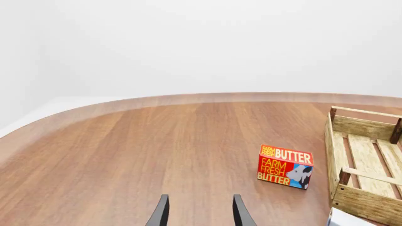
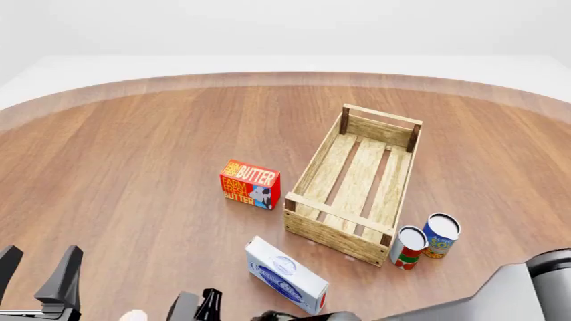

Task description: Pick up the ketchup, and put it in the wooden tray.

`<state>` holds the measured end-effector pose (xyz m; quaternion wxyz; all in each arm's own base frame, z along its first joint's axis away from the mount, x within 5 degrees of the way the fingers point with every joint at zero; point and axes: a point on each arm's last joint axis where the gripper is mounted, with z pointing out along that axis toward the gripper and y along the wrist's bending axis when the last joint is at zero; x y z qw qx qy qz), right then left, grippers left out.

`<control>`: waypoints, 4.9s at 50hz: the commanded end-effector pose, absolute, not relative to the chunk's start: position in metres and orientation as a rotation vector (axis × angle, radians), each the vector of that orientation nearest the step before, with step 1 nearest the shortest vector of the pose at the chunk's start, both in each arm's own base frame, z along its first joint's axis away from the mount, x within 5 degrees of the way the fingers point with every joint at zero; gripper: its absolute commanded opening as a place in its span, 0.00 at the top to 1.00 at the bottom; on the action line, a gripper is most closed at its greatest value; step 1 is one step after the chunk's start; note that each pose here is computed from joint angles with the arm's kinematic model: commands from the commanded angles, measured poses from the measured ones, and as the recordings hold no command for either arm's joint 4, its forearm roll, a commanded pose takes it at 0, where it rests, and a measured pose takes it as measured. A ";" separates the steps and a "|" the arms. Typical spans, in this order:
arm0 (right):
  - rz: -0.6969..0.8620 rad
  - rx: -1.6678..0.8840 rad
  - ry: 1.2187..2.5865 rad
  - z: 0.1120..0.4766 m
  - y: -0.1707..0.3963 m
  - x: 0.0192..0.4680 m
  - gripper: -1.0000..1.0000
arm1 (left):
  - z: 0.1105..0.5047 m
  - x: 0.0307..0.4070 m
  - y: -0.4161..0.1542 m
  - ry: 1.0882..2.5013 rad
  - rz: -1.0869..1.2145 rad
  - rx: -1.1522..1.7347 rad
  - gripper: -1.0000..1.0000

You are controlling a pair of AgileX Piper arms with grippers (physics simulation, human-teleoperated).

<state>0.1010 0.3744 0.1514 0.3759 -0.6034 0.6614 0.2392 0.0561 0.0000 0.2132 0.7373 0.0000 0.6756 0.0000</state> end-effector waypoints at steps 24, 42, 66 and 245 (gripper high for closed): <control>0.497 -1.345 1.752 0.263 0.298 0.155 1.00 | 0.213 0.056 0.000 1.484 0.000 0.000 0.00; 0.367 -1.164 1.781 0.336 0.225 0.183 1.00 | 0.213 0.056 0.000 1.484 0.000 0.000 0.00; 0.239 -0.834 1.848 0.362 0.145 0.206 1.00 | 0.213 0.056 0.000 1.484 0.000 0.000 0.00; -0.027 -0.593 2.204 0.143 0.092 0.383 1.00 | 0.213 0.056 0.000 1.484 0.000 0.000 0.00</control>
